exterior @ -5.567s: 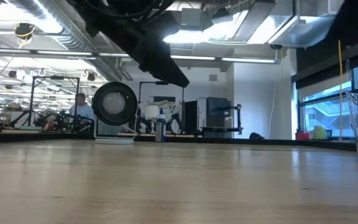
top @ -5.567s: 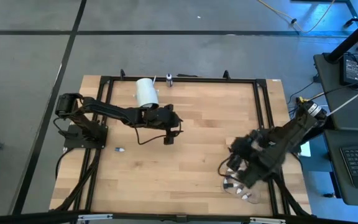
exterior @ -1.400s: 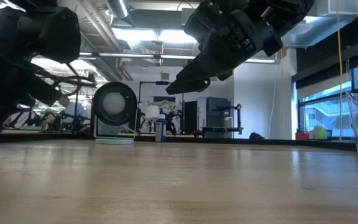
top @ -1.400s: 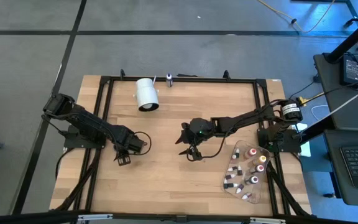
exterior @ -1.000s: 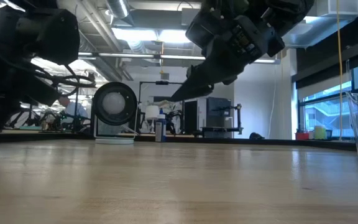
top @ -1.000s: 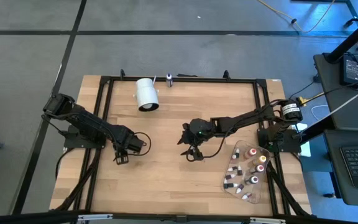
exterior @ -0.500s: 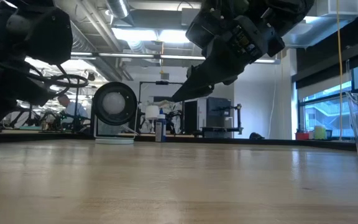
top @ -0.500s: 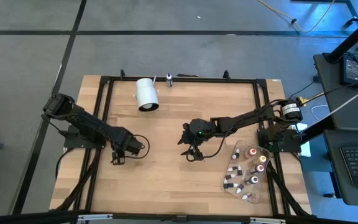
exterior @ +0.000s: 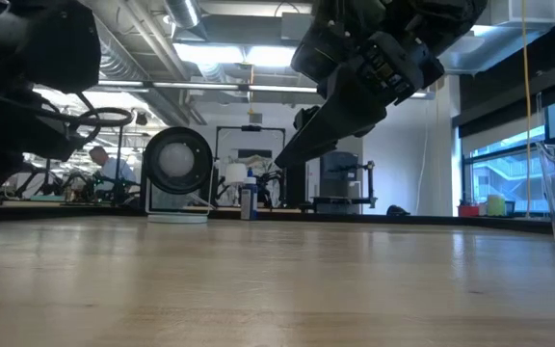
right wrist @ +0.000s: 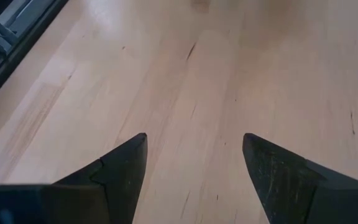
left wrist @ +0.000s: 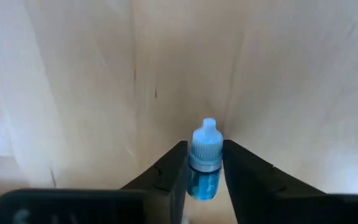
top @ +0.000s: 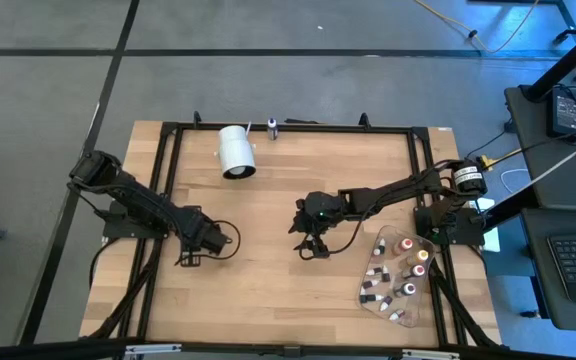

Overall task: Pick & Place food coloring
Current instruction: Put the small blue food coloring bottle into the transparent bin, then put the large blue food coloring bottle into the transparent bin

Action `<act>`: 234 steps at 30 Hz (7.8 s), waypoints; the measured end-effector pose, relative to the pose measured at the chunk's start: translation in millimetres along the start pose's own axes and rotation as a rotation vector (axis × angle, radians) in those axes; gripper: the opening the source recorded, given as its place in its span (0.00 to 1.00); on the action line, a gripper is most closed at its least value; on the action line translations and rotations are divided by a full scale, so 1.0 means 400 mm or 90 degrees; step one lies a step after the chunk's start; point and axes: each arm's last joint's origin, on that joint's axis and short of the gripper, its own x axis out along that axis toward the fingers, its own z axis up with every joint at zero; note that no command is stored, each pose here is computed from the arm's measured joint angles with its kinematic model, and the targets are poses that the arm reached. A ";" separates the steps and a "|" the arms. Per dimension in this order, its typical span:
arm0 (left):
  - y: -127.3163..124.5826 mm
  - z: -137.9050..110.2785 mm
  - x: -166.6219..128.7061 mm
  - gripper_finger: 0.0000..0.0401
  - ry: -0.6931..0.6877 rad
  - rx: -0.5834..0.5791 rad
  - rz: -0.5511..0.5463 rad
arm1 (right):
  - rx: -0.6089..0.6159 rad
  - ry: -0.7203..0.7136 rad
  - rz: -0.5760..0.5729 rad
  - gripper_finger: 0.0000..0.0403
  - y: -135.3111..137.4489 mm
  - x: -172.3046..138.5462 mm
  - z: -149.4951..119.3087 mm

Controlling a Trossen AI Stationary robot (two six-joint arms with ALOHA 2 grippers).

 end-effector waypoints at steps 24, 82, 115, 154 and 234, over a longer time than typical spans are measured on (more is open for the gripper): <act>-0.045 0.188 -0.135 0.17 -0.510 -0.032 -0.068 | -0.053 -0.108 -0.002 0.66 0.009 -0.001 0.043; -0.017 0.266 -0.241 0.36 -0.834 0.112 0.008 | 0.044 -0.025 -0.069 0.22 0.068 -0.125 0.059; 0.087 0.293 -0.235 0.40 -0.812 -0.001 0.128 | 0.545 0.406 -0.269 0.22 0.436 -0.210 -0.155; 0.095 0.292 -0.237 0.40 -0.804 -0.009 0.214 | 0.301 0.263 -0.197 0.29 0.394 -0.359 -0.087; 0.739 0.387 -0.425 0.70 -0.592 -0.277 0.106 | 0.025 -0.140 -0.057 0.29 -0.116 -0.446 -0.127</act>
